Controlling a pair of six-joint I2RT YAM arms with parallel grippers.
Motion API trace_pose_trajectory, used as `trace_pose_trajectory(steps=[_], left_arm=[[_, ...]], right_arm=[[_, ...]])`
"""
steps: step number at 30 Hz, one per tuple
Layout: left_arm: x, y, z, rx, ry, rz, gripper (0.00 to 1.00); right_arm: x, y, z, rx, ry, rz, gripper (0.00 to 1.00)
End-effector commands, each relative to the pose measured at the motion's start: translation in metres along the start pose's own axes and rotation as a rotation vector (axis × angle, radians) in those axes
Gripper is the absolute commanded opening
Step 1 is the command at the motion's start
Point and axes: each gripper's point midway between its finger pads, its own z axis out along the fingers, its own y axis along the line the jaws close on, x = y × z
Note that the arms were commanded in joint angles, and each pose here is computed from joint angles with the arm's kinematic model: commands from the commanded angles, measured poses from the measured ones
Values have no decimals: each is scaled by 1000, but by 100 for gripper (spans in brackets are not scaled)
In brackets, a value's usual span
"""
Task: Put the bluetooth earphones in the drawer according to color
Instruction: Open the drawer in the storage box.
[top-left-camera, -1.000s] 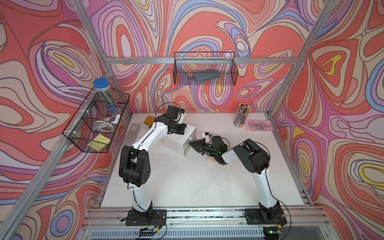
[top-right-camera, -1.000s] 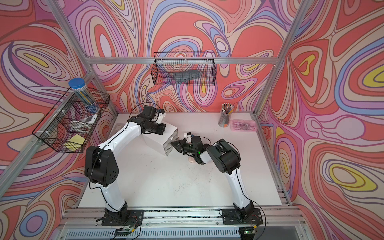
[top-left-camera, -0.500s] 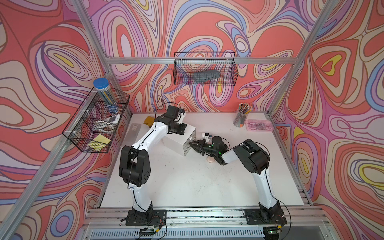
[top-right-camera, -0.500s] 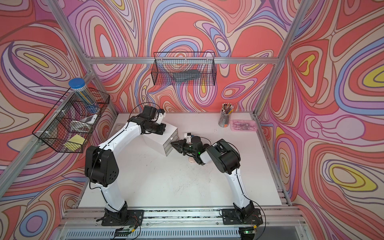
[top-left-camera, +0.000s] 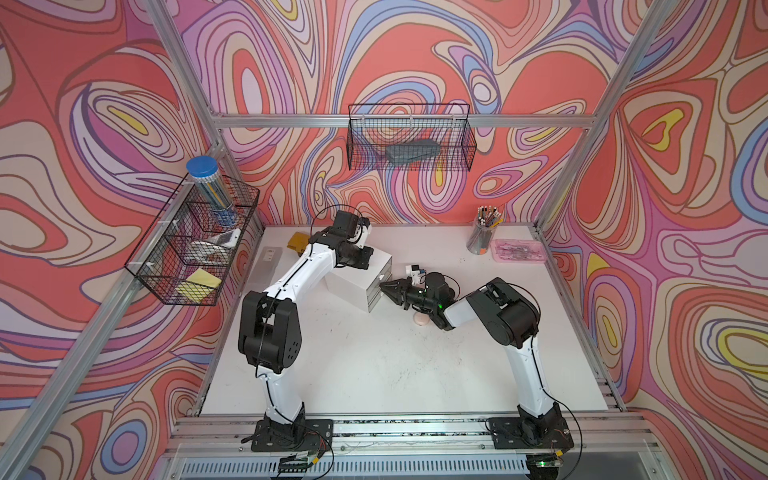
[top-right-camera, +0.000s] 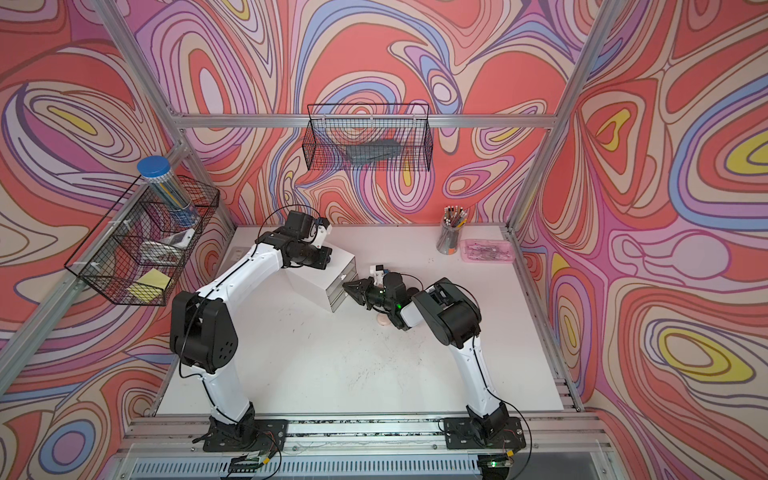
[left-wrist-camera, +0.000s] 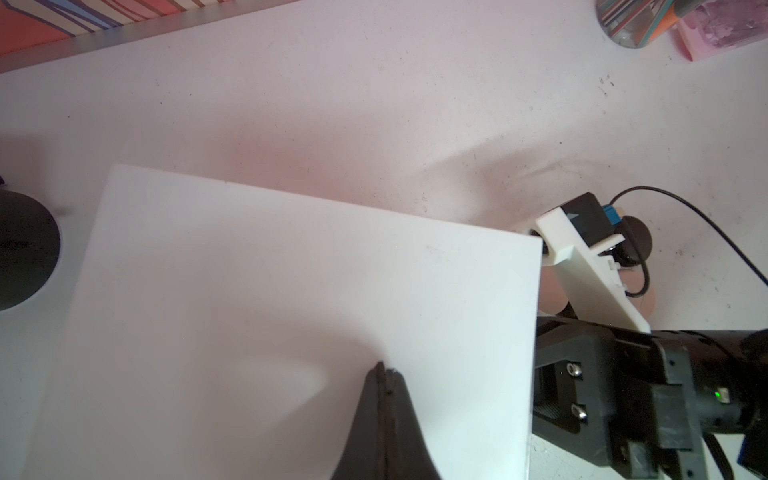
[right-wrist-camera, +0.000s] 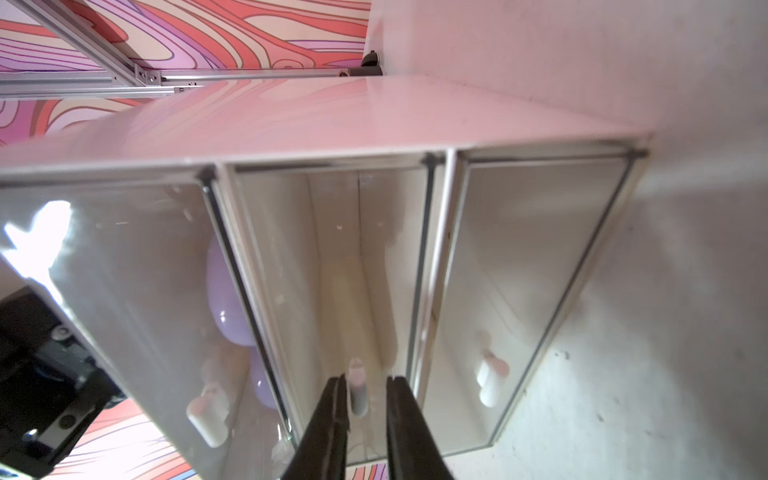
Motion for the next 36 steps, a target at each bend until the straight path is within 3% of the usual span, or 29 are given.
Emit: trace_pose_trajectory(steps=[1, 15, 25, 31, 36], left_arm=[[123, -1, 42, 9, 453, -47, 0], [124, -1, 44, 11, 458, -49, 0], [125, -2, 44, 12, 461, -49, 0], [126, -1, 44, 11, 463, -49, 0], [126, 0, 44, 6, 466, -46, 0]], right_arm=[[-4, 1, -5, -7, -22, -11, 20], [-4, 5, 2, -18, 3, -16, 19], [-6, 5, 7, -14, 12, -6, 12], [-6, 1, 5, -13, 5, 5, 0], [-3, -2, 2, 1, 3, 11, 0]])
